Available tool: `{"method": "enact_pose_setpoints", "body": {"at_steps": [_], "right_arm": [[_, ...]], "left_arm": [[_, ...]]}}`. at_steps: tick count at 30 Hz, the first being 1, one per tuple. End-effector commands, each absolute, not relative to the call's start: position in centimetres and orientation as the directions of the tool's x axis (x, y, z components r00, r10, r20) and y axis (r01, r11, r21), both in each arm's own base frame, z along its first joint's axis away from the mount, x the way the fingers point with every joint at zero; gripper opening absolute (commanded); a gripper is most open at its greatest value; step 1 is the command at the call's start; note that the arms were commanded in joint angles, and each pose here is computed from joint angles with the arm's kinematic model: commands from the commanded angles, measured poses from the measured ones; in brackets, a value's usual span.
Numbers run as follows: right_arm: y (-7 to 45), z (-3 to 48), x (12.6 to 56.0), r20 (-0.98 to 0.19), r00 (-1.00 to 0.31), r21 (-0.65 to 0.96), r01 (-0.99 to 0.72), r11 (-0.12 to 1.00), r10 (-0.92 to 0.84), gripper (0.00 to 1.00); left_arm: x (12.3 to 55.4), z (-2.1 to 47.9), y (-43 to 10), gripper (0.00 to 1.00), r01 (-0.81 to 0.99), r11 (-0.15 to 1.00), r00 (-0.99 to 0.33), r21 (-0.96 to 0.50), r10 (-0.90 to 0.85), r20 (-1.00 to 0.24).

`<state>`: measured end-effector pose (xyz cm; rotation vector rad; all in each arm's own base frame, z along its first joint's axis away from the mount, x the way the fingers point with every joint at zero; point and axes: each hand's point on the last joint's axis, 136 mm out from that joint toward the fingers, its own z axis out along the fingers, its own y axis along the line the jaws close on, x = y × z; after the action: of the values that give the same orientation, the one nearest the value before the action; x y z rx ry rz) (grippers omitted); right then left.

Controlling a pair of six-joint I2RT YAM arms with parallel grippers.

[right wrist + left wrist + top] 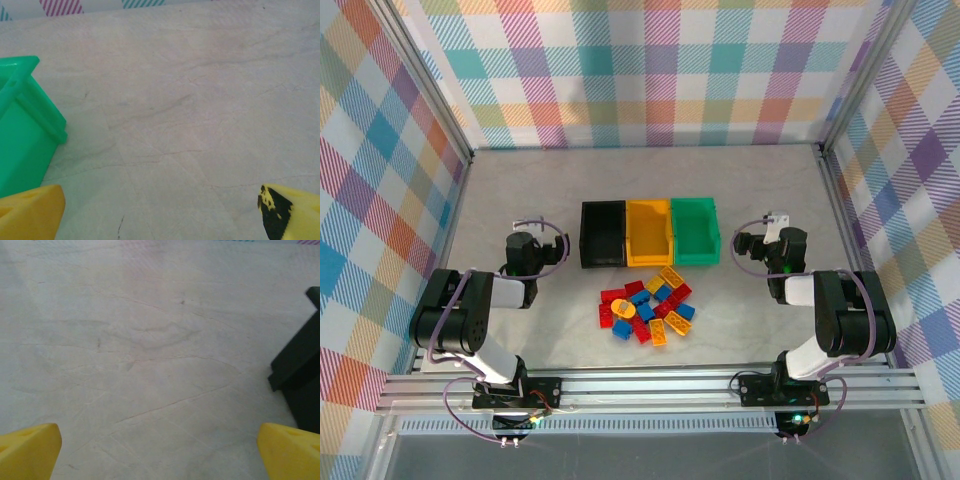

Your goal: Sort the legos into containers by color

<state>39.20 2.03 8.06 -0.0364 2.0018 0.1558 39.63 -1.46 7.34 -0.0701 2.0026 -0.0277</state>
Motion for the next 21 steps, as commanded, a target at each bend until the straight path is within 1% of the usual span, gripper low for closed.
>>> {"method": "enact_pose_setpoints", "body": {"at_steps": [1, 4, 6, 7, 10, 13, 15, 18, 21], "right_arm": [[1.8, 10.9, 39.5, -0.926, -0.373, 0.090, -0.081, 0.993, 0.053, 0.99], [1.5, 12.7, 38.4, -0.935, -0.351, 0.080, -0.065, 0.995, 0.052, 0.99], [1.0, 14.2, 37.6, -0.924, -0.377, 0.083, -0.030, 0.996, 0.066, 0.99], [0.8, 15.1, 37.3, -0.923, -0.376, 0.093, -0.015, 0.996, 0.081, 0.99], [1.2, 19.8, 35.5, -0.943, -0.309, 0.130, -0.017, 0.991, 0.119, 0.99], [1.7, 22.7, 33.4, -0.931, -0.324, 0.176, 0.004, 0.984, 0.168, 0.99], [2.9, 23.6, 32.3, -0.906, -0.374, 0.214, -0.007, 0.977, 0.196, 0.99], [5.9, 23.4, 30.9, -0.854, -0.495, 0.218, -0.059, 0.974, 0.161, 0.99], [9.6, 22.0, 29.3, -0.783, -0.614, 0.228, -0.133, 0.965, 0.100, 0.99]], "left_arm": [[39.7, 9.4, -0.2, 1.00, -0.100, 0.993, -0.361, -0.066, -0.098, -0.927], [39.1, 11.4, 0.7, 1.00, -0.152, 0.987, -0.338, -0.059, -0.108, -0.935], [38.3, 13.8, 1.7, 1.00, -0.211, 0.975, -0.310, -0.073, -0.138, -0.941], [38.1, 15.8, 1.9, 1.00, -0.228, 0.969, -0.276, -0.100, -0.162, -0.947], [36.7, 21.7, 2.0, 1.00, -0.241, 0.953, -0.207, -0.184, -0.236, -0.950], [35.2, 26.5, 1.2, 1.00, -0.230, 0.935, -0.230, -0.271, -0.323, -0.918], [34.1, 28.1, 0.4, 1.00, -0.236, 0.924, -0.285, -0.300, -0.362, -0.888], [32.5, 28.9, -1.0, 1.00, -0.255, 0.921, -0.361, -0.295, -0.374, -0.854], [31.3, 28.9, -4.0, 1.00, -0.180, 0.917, -0.420, -0.357, -0.400, -0.815]]}}
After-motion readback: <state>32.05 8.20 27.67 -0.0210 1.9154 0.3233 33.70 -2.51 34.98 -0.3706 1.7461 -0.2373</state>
